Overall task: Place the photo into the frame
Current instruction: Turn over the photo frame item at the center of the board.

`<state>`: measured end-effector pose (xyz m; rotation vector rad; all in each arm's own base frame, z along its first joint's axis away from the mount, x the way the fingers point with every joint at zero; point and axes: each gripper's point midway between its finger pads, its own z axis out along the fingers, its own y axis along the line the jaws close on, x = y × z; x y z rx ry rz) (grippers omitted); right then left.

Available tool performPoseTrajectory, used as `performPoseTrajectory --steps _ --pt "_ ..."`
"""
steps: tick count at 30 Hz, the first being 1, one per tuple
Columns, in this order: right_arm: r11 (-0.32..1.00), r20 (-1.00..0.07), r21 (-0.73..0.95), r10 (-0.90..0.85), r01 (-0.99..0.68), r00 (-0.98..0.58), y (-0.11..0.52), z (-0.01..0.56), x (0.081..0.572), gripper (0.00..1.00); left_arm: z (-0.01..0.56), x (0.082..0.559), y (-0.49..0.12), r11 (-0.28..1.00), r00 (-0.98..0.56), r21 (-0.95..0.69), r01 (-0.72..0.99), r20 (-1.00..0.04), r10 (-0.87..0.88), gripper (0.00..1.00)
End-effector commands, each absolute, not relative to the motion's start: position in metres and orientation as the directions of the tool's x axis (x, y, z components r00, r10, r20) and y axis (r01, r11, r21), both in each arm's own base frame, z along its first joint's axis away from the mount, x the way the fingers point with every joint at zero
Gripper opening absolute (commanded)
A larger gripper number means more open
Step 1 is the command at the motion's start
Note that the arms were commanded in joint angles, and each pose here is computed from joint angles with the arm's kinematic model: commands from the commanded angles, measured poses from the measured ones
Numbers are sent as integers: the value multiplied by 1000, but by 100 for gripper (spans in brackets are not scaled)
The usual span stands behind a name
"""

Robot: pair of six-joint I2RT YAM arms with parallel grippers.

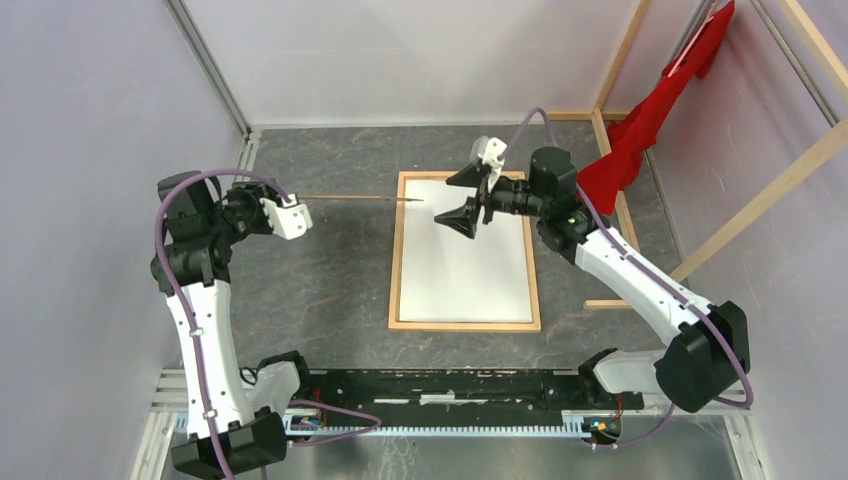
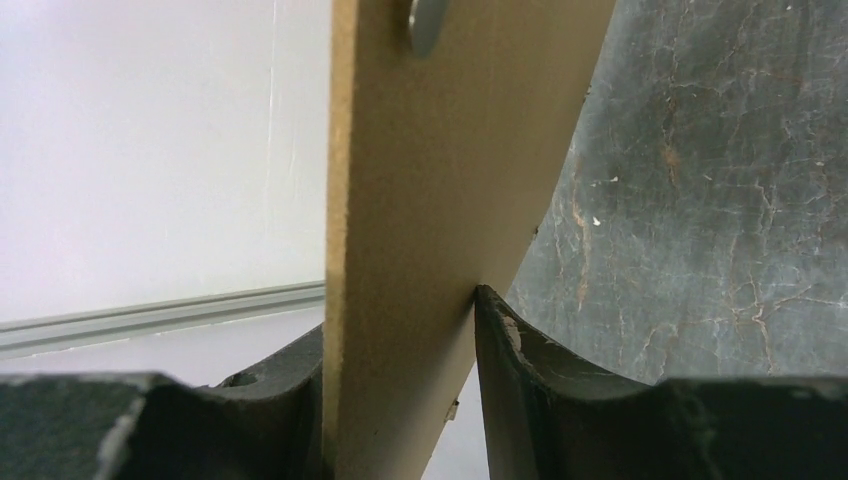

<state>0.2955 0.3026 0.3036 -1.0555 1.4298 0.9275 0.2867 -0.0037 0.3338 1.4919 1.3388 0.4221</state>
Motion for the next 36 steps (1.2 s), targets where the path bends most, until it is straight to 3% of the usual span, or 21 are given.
performPoseTrajectory --steps 1,7,17,27,30,31,32,34,36 --pt "172 -935 -354 -38 -919 353 316 332 278 90 366 283 -18 122 407 872 474 -340 848 2" --pt "73 -913 -403 -97 -912 396 353 318 269 87 361 276 -25 99 435 861 499 -348 830 2" --pt "94 -907 -417 -117 -904 406 383 308 276 72 364 270 -30 109 446 859 500 -363 818 2" --pt "152 -923 -376 -148 -914 355 398 299 303 31 360 271 -31 118 441 850 513 -380 813 2" --pt "180 -929 -364 -138 -914 343 401 303 309 10 361 272 -31 146 428 839 525 -408 807 2" --pt "193 -931 -361 -131 -912 341 401 306 311 0 364 273 -31 175 417 833 525 -430 800 13" --pt "210 -934 -355 -124 -911 335 401 310 312 0 367 276 -31 211 405 827 521 -457 792 30" --pt "238 -940 -340 -102 -910 325 400 316 315 0 370 279 -31 238 400 826 511 -474 785 41" --pt "260 -945 -328 -77 -908 319 400 325 316 0 373 282 -31 293 385 813 504 -515 766 65"
